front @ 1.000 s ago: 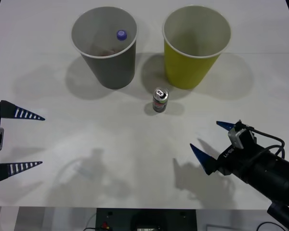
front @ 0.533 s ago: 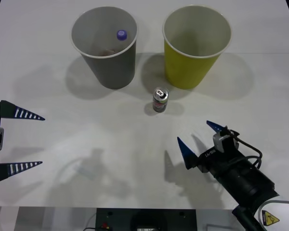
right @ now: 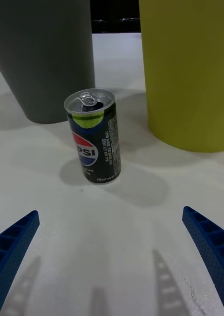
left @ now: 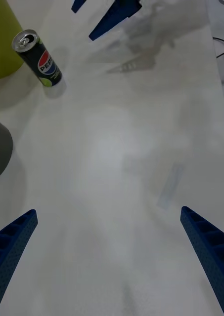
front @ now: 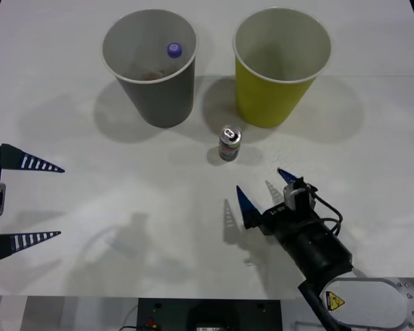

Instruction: Put the can into the green bin and the plastic bottle into the gray bin

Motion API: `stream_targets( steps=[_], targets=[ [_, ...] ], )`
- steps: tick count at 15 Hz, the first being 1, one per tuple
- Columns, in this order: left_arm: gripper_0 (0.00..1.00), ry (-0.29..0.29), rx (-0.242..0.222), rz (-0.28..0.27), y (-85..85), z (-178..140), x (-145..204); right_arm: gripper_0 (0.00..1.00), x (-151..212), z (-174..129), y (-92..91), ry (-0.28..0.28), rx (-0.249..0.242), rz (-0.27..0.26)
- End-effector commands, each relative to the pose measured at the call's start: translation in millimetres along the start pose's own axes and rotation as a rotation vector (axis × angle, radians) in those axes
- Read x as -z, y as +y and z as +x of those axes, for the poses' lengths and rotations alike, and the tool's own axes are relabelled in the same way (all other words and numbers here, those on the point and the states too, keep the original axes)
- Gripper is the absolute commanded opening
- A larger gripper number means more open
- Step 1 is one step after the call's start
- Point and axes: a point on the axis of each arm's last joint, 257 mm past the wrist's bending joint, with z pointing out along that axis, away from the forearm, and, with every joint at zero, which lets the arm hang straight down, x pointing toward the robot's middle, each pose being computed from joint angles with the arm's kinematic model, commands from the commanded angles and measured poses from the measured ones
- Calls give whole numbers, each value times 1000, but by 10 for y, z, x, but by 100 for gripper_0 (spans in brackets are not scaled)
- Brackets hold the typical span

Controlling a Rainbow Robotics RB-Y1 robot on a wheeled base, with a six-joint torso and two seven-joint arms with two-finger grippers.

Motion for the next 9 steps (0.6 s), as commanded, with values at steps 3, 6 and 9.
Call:
stream_targets(
  steps=[3, 6, 9],
  targets=[
    [100, 0, 0, 0, 0, 0, 0, 100, -303, -13, 133, -47, -15, 4],
    [100, 0, 0, 0, 0, 0, 0, 100, -452, -21, 188, -65, -12, 14],
    [100, 0, 0, 0, 0, 0, 0, 100, -567, -34, 231, -77, -5, 21]
  ],
)
